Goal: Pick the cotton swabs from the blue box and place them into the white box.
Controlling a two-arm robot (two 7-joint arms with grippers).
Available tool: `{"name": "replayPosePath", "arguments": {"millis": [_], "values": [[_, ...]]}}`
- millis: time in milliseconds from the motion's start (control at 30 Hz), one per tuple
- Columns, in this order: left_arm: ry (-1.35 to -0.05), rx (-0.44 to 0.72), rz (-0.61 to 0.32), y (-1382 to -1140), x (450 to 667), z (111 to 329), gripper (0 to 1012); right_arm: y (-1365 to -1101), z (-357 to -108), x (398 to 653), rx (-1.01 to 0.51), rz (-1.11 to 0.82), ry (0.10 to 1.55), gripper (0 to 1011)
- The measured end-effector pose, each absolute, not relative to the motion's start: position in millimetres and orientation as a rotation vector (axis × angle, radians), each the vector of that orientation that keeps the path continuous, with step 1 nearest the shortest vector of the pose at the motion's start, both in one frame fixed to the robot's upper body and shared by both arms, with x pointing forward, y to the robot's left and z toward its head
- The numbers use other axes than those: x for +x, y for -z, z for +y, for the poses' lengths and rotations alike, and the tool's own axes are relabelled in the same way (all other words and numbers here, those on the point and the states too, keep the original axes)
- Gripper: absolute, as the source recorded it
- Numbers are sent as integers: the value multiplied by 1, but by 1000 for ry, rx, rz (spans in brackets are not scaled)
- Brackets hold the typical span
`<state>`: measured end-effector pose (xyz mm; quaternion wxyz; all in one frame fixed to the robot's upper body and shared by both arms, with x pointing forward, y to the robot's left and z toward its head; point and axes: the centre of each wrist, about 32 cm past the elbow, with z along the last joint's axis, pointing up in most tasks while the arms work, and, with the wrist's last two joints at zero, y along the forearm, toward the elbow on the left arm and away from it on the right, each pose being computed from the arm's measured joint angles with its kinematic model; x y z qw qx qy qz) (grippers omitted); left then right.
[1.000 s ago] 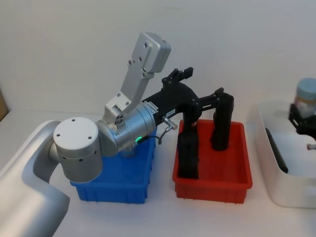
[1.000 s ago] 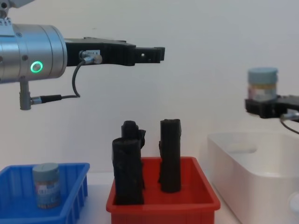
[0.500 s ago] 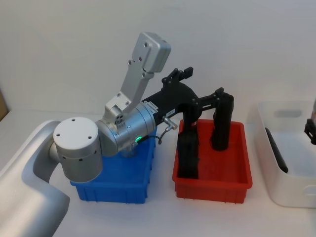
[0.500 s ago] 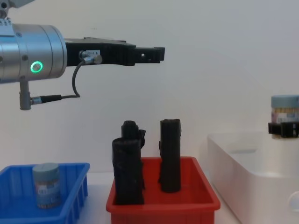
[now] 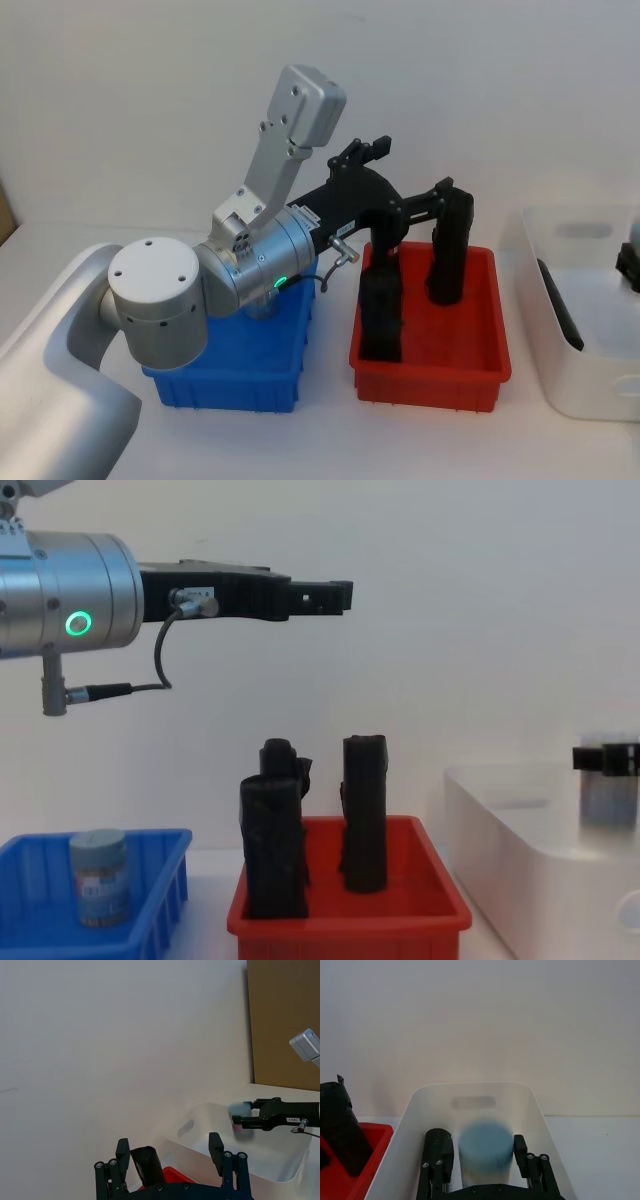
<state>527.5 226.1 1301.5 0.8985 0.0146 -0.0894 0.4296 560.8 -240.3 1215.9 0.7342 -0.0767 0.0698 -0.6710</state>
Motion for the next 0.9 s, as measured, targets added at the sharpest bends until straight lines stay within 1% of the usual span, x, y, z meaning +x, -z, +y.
{"name": "replayPosePath", "arguments": {"millis": [33,67,167,233,367,900], "values": [[-890,30,-185,-1302,527,226,1003,-1216,-240,561,-169,154,1475,719],[-889,30,-185,-1302,527,226,1003,-1216,-240,561,-169,155,1476,774],[-890,30,-185,-1302,527,226,1003,-1216,-240,561,-170,157,1476,850],[-890,30,-185,-1302,527,226,1003,-1217,-241,562,-170,158,1476,921],[-890,30,-185,-1302,527,226,1003,-1217,-241,562,-172,161,1476,1001],[-890,30,-185,-1302,527,226,1003,-1217,-241,563,-172,166,1477,1001]]}}
